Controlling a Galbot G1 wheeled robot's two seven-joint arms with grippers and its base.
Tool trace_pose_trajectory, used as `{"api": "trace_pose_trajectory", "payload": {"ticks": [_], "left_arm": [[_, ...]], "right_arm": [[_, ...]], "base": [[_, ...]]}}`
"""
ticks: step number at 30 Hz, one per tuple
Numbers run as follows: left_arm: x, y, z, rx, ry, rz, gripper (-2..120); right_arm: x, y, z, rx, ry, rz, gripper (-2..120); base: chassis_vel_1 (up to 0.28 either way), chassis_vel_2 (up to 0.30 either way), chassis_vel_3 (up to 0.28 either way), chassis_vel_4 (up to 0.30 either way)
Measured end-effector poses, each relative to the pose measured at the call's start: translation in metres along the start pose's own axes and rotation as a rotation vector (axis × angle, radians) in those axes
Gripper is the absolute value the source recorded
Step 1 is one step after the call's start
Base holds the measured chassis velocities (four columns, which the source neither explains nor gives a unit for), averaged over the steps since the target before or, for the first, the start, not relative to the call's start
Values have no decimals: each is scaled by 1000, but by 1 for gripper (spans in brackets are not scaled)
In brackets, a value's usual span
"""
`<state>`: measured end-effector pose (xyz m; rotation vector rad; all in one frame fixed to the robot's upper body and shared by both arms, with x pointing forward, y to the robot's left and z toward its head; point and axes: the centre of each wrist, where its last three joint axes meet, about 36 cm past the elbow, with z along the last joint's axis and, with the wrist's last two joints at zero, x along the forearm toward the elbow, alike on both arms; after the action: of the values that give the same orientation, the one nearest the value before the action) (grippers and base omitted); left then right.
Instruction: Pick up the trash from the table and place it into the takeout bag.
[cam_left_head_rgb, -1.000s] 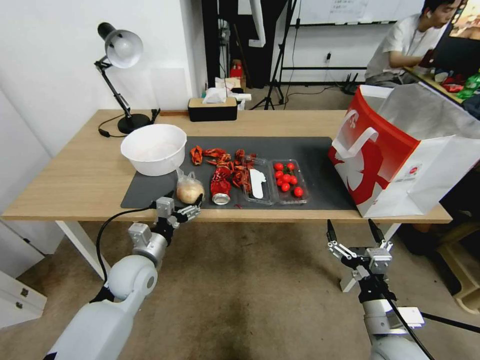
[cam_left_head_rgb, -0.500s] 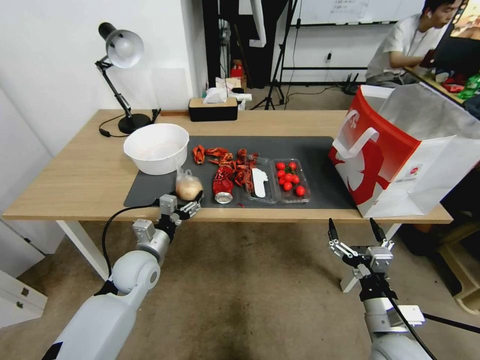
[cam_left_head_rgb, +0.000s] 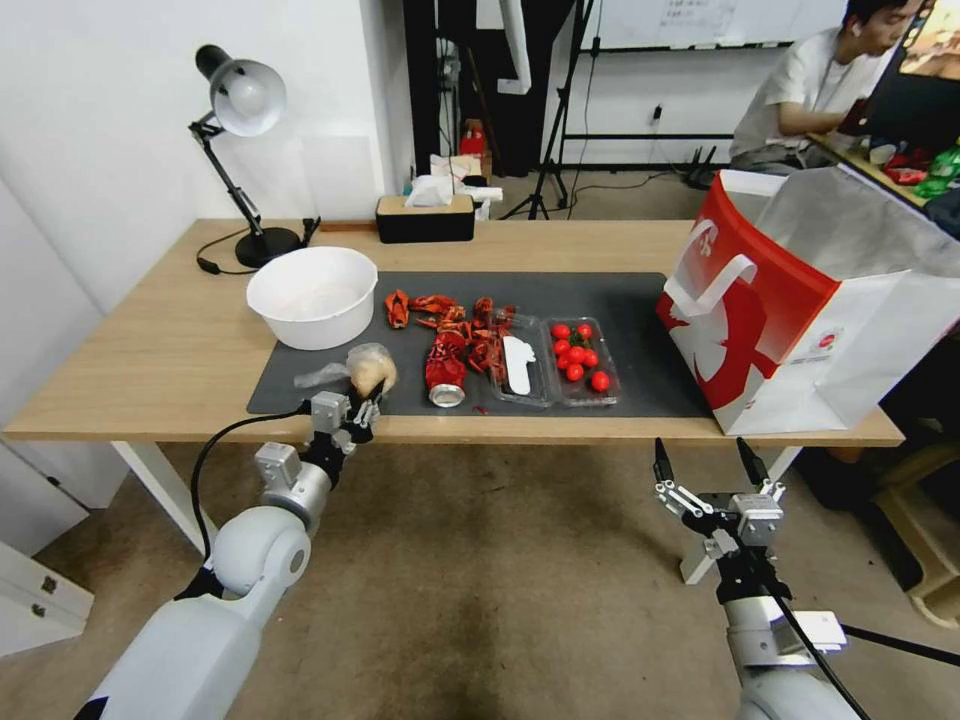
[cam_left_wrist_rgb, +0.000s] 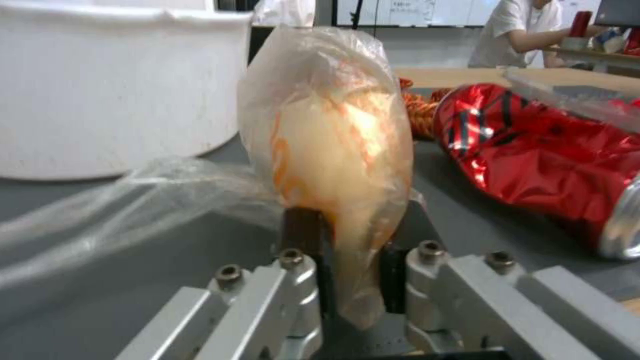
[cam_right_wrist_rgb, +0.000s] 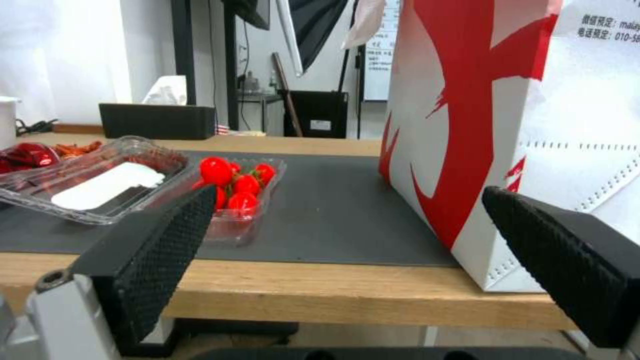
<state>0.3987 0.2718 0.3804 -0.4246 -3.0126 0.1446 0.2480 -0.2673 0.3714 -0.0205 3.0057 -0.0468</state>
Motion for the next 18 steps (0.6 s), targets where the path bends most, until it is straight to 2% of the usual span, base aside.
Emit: {"api": "trace_pose_trajectory", "payload": {"ticks": [5,8,12,15,16,17,18], "left_arm": [[9,-4,-12,-13,-39,20,6],[17,-11,-31,-22,-88,58,6],[21,-15,-44,-12,-127,97,6],[21,-20,-60,12,-182,178,6],[18,-20,-66,32,-211,229,6],[18,-20,-66,32,-211,229,6],[15,-20,-69,39,-227,258,6]], "right_arm": [[1,2,-1,-4,-1,-1,100],[2,3,-2,-8,-1,-3,100],[2,4,-3,-11,-2,-5,100],[2,5,-3,-15,-2,-6,100],[2,6,-3,-16,-2,-6,100],[2,6,-3,-16,-2,-6,100],[2,6,-3,-17,-1,-6,100]], "base": [[0,0,0,0],[0,0,0,0],[0,0,0,0],[0,0,0,0],[0,0,0,0],[0,0,0,0],[0,0,0,0]]}}
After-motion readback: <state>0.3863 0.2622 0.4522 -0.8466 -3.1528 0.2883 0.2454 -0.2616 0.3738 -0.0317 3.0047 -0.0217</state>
